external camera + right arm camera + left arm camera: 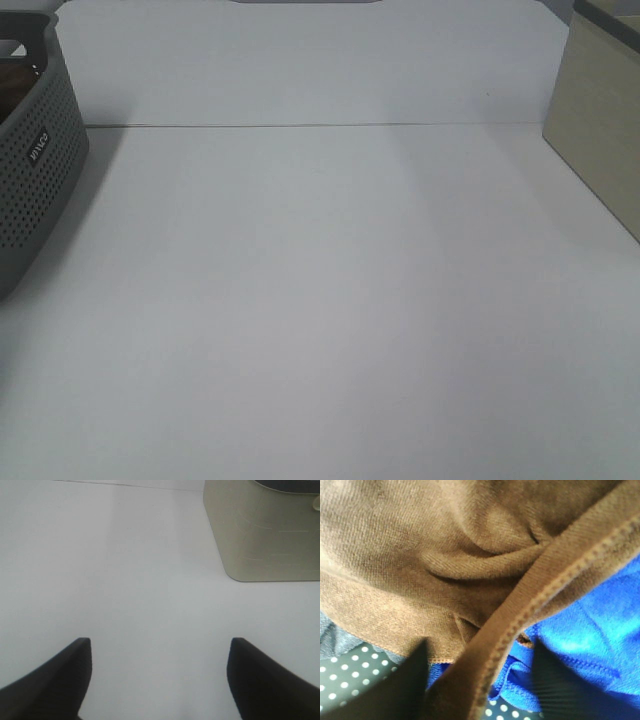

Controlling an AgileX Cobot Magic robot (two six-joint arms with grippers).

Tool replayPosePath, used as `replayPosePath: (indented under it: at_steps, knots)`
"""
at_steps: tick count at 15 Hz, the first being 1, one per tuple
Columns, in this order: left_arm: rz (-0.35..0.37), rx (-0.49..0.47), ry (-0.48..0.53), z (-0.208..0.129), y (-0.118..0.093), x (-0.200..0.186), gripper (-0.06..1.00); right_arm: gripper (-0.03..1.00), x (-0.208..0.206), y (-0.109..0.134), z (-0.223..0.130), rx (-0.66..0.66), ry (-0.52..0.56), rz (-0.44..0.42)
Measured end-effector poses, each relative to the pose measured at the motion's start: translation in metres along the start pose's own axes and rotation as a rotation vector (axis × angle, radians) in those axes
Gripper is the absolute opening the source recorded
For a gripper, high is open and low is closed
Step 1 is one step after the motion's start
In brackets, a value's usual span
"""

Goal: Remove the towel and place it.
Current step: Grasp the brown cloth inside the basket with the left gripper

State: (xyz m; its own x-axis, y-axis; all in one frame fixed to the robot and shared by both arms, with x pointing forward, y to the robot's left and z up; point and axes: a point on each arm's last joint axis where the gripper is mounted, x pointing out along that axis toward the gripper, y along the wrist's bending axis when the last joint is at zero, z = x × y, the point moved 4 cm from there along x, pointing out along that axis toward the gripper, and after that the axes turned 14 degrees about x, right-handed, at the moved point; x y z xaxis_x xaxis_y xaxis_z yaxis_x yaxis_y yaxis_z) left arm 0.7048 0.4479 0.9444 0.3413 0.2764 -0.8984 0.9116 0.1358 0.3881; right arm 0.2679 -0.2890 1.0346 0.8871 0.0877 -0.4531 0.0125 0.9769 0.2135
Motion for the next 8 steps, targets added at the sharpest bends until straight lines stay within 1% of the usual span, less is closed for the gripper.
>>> replayPosePath:
  at_steps: [1, 2, 3, 4, 6, 7, 8]
  knots:
    - [0.000, -0.010, 0.000, 0.0000, 0.0000, 0.0000, 0.30, 0.73, 0.0000, 0.0000, 0.0000, 0.000, 0.000, 0.000]
    - [0.000, -0.012, 0.000, 0.0000, 0.0000, 0.0000, 0.12, 0.73, 0.0000, 0.0000, 0.0000, 0.000, 0.000, 0.000]
    - [0.000, -0.016, -0.001, 0.0001, 0.0000, 0.0000, 0.05, 0.73, 0.0000, 0.0000, 0.0000, 0.000, 0.000, 0.000]
    - [0.000, -0.023, -0.003, 0.0004, 0.0000, 0.0000, 0.04, 0.73, 0.0000, 0.0000, 0.0000, 0.000, 0.000, 0.000]
    - [-0.001, -0.065, -0.006, 0.0008, 0.0000, 0.0000, 0.03, 0.73, 0.0000, 0.0000, 0.0000, 0.000, 0.000, 0.000]
    - [-0.001, -0.086, -0.006, 0.0020, 0.0000, -0.0002, 0.01, 0.73, 0.0000, 0.0000, 0.0000, 0.000, 0.000, 0.000]
    - [0.013, -0.087, -0.002, 0.0046, 0.0025, -0.0070, 0.00, 0.73, 0.0000, 0.0000, 0.0000, 0.000, 0.000, 0.000]
